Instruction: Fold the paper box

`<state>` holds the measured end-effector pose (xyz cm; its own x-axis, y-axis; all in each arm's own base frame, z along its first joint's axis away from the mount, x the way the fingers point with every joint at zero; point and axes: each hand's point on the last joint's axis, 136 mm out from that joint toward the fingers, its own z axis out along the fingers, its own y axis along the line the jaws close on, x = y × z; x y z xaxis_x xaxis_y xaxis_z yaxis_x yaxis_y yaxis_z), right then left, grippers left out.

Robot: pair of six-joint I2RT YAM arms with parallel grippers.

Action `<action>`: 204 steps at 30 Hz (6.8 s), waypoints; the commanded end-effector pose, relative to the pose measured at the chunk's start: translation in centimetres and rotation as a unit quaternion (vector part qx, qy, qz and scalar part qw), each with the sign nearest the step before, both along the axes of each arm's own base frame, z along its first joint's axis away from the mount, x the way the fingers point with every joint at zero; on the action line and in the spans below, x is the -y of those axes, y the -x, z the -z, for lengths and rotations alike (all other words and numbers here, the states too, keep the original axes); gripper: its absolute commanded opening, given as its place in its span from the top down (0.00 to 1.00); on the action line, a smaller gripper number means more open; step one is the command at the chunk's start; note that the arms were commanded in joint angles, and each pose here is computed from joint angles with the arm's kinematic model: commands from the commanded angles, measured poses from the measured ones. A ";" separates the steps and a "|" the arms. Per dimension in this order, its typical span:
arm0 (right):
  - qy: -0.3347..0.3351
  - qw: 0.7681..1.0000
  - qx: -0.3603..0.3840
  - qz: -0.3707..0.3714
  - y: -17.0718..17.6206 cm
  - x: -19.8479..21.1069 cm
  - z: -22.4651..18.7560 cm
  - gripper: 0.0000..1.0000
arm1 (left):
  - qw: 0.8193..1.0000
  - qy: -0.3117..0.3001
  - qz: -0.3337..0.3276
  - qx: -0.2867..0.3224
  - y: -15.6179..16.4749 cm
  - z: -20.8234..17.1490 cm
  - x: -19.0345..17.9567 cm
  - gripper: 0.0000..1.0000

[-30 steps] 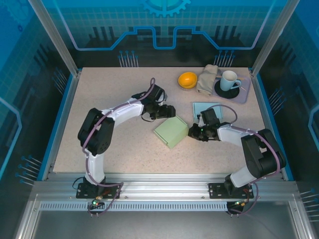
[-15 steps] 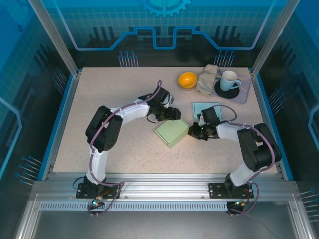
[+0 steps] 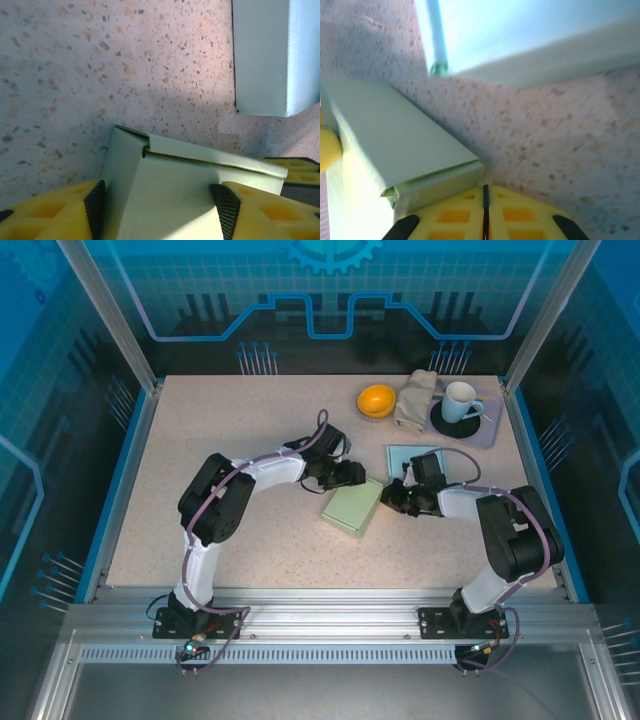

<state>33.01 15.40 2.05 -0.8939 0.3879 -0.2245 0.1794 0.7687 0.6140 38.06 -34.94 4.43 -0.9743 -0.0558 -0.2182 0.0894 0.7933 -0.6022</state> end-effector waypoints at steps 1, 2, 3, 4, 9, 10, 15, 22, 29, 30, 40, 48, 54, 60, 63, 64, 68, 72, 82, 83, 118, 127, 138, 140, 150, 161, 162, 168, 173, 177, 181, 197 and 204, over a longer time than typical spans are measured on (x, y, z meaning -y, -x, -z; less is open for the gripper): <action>-0.097 0.985 0.121 -0.079 -2.5 -5.1 -6.3 0.89 | 0.978 0.128 0.141 -0.088 9.9 -2.4 9.2 0.39; -0.091 0.986 0.114 -0.076 -2.3 -4.9 -6.0 0.89 | 0.980 0.118 0.134 -0.084 9.5 -2.5 8.9 0.38; -0.080 0.989 0.102 -0.075 -2.0 -4.7 -5.5 0.89 | 0.984 0.100 0.125 -0.079 9.1 -2.3 8.4 0.37; -0.069 0.991 0.089 -0.072 -1.6 -4.3 -5.1 0.88 | 0.987 0.078 0.114 -0.076 8.6 -2.1 7.6 0.37; 0.006 0.997 0.047 -0.055 0.1 -1.7 -3.5 0.86 | 0.997 -0.005 0.019 -0.076 4.9 -1.3 2.1 0.33; 0.018 0.998 0.039 -0.053 0.5 -1.3 -3.2 0.85 | 0.997 -0.008 0.005 -0.073 4.3 -1.5 1.3 0.32; 0.071 0.997 0.001 -0.035 2.6 1.6 -2.4 0.84 | 0.997 -0.017 -0.050 -0.055 2.2 -2.9 -2.3 0.24; 0.090 0.994 -0.035 -0.049 6.0 2.7 -2.1 0.85 | 0.996 -0.011 -0.072 -0.045 2.6 -4.4 -4.7 0.21; 0.052 0.996 -0.046 -0.050 10.0 0.6 -1.3 0.86 | 0.996 0.002 -0.054 -0.073 7.5 -2.4 -4.3 0.22; 0.052 0.996 -0.048 -0.054 10.6 0.2 -1.0 0.86 | 0.996 0.003 -0.053 -0.076 8.0 -2.2 -4.3 0.22; -0.037 0.997 0.018 -0.071 10.1 -5.5 -1.4 0.88 | 0.996 0.008 -0.041 -0.084 10.9 -0.6 -2.2 0.22; -0.110 0.983 0.110 -0.095 9.2 -11.8 -6.4 0.89 | 0.992 0.027 -0.042 -0.114 12.0 0.8 0.9 0.23; -0.095 0.988 0.113 -0.048 9.0 -10.6 -5.8 0.91 | 0.992 0.025 -0.067 -0.101 9.9 -1.0 -0.4 0.24; -0.166 0.974 0.144 -0.049 8.6 -12.7 -7.1 0.92 | 0.988 0.057 -0.080 -0.122 9.8 -1.0 1.0 0.24; -0.178 0.966 0.173 -0.076 8.6 -14.4 -9.0 0.91 | 0.985 0.063 -0.084 -0.140 10.5 0.1 1.6 0.25; -0.172 0.966 0.177 -0.078 8.7 -14.6 -9.2 0.91 | 0.984 0.059 -0.086 -0.143 10.6 0.4 1.4 0.25; -0.090 0.984 0.137 -0.071 9.3 -13.0 -7.0 0.89 | 0.988 0.017 -0.102 -0.119 9.3 0.0 -0.9 0.24; -0.004 0.992 0.092 -0.083 11.0 -10.3 -4.5 0.85 | 0.987 -0.077 -0.125 -0.069 6.3 -1.1 -5.7 0.20; 0.176 0.969 0.060 -0.161 13.1 -4.9 -3.2 0.61 | 0.958 -0.170 -0.230 -0.007 2.0 -4.3 -15.5 0.14; 0.204 0.961 0.069 -0.172 12.6 -4.2 -4.0 0.59 | 0.957 -0.165 -0.237 -0.013 2.7 -4.4 -15.8 0.14; 0.155 0.973 0.062 -0.159 -3.8 -6.4 -3.5 0.53 | 0.977 -0.049 -0.209 -0.015 -2.1 -0.9 -7.1 0.41; 0.188 0.974 0.068 -0.111 -7.1 -6.0 -3.4 0.50 | 0.982 -0.047 -0.183 0.013 -6.3 -1.0 -6.4 0.36; 0.196 0.964 0.134 -0.122 -7.7 -5.6 -8.1 0.41 | 0.978 -0.043 -0.193 0.071 -8.7 -5.5 -9.8 0.28; 0.201 0.959 0.151 -0.130 -7.3 -5.3 -9.8 0.41 | 0.975 -0.053 -0.196 0.089 -8.7 -7.2 -11.2 0.23; 0.253 0.927 0.254 -0.109 -4.2 1.8 -16.4 0.17 | 0.940 -0.113 -0.253 0.198 -4.9 -14.3 -20.8 0.01; 0.345 0.883 0.284 0.144 -1.7 18.7 -12.5 0.00 | 0.800 -0.323 -0.351 0.363 4.2 -13.3 -35.8 0.01; 0.340 0.881 0.288 0.160 -1.6 19.4 -11.7 0.00 | 0.795 -0.340 -0.362 0.348 5.0 -12.6 -37.3 0.01; 0.325 0.867 0.328 0.187 -2.4 20.1 -9.5 0.00 | 0.775 -0.309 -0.421 0.356 6.8 -9.7 -40.4 0.01; 0.343 0.850 0.366 0.161 -3.4 19.4 -9.9 0.00 | 0.771 -0.328 -0.423 0.344 5.8 -7.4 -41.6 0.01; 0.345 0.844 0.390 0.126 -3.9 17.7 -9.6 0.00 | 0.773 -0.314 -0.400 0.379 3.6 -7.8 -40.9 0.01; 0.341 0.837 0.424 0.057 -4.7 14.8 -8.4 0.00 | 0.783 -0.309 -0.363 0.399 1.7 -7.9 -39.8 0.01; 0.358 0.853 0.381 0.012 -6.6 13.6 -7.4 0.00 | 0.826 -0.272 -0.278 0.409 -1.1 -4.8 -36.7 0.01; 0.342 0.857 0.385 -0.021 -6.7 12.5 -7.3 0.00 | 0.825 -0.276 -0.275 0.410 -1.2 -4.8 -36.5 0.01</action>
